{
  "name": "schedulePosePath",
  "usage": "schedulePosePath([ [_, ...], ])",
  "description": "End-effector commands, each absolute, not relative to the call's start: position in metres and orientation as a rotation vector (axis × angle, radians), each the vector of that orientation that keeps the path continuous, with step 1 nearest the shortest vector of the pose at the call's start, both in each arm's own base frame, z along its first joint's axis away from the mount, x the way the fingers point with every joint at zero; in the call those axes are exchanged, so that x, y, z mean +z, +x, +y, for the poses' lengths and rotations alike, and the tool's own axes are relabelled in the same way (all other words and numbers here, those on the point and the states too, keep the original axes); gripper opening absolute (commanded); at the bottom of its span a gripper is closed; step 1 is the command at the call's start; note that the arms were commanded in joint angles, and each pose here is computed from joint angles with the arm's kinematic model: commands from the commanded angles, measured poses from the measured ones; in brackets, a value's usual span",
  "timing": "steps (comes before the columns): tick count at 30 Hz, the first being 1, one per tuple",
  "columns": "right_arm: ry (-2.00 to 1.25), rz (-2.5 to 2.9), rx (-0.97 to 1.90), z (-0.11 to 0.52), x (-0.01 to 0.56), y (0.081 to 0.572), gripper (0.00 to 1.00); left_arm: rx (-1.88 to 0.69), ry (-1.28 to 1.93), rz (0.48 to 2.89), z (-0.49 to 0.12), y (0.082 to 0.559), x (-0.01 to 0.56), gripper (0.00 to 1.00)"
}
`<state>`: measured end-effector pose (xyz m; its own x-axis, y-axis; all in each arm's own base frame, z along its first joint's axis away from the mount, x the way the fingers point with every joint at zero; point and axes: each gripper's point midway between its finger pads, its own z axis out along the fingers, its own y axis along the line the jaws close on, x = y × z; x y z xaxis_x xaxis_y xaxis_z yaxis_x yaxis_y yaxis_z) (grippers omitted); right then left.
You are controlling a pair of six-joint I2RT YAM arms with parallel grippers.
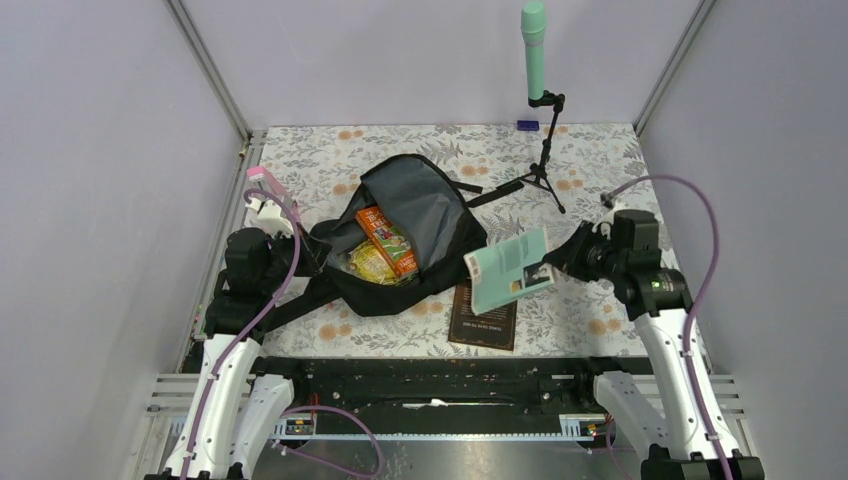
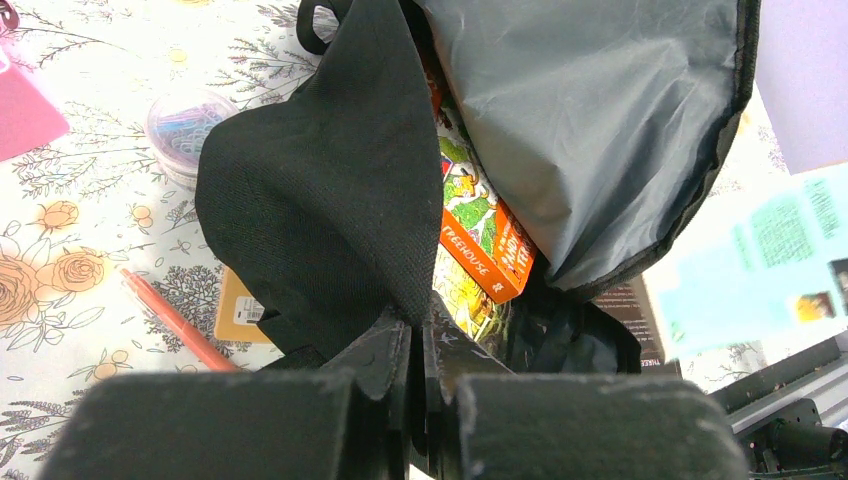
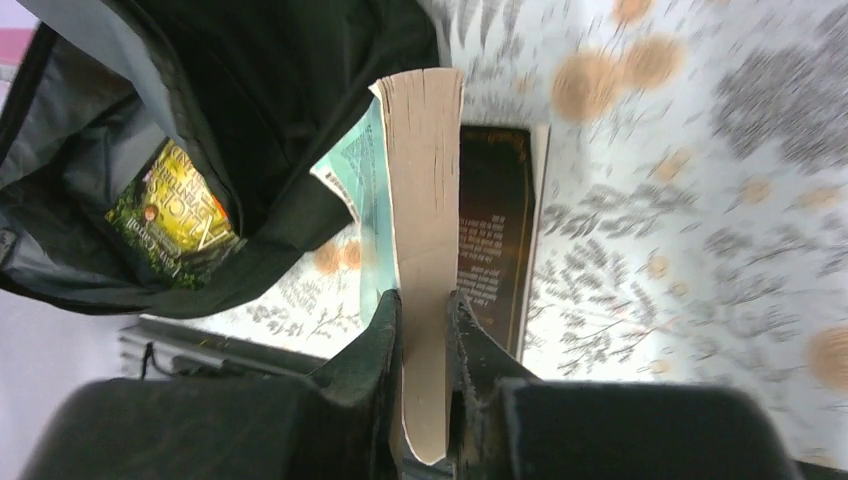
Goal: Pack the student bag
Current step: Pick up the book from the center of the board.
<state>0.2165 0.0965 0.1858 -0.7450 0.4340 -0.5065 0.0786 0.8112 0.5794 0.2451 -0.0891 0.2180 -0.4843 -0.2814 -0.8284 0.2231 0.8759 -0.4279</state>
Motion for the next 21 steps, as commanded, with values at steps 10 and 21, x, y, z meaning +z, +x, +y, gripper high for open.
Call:
schedulePosePath([
  [10, -0.032, 2.274, 0.262, 0.077, 0.244, 0.235, 0.0, -0.653, 0.031, 1.777, -0.098, 0.254, 0.271, 0.0],
  [21, -0.276, 2.311, 0.024, 0.109, 0.22, 0.244, 0.0, -0.66, 0.038, 1.765, -0.1, 0.252, 0.273, 0.0],
])
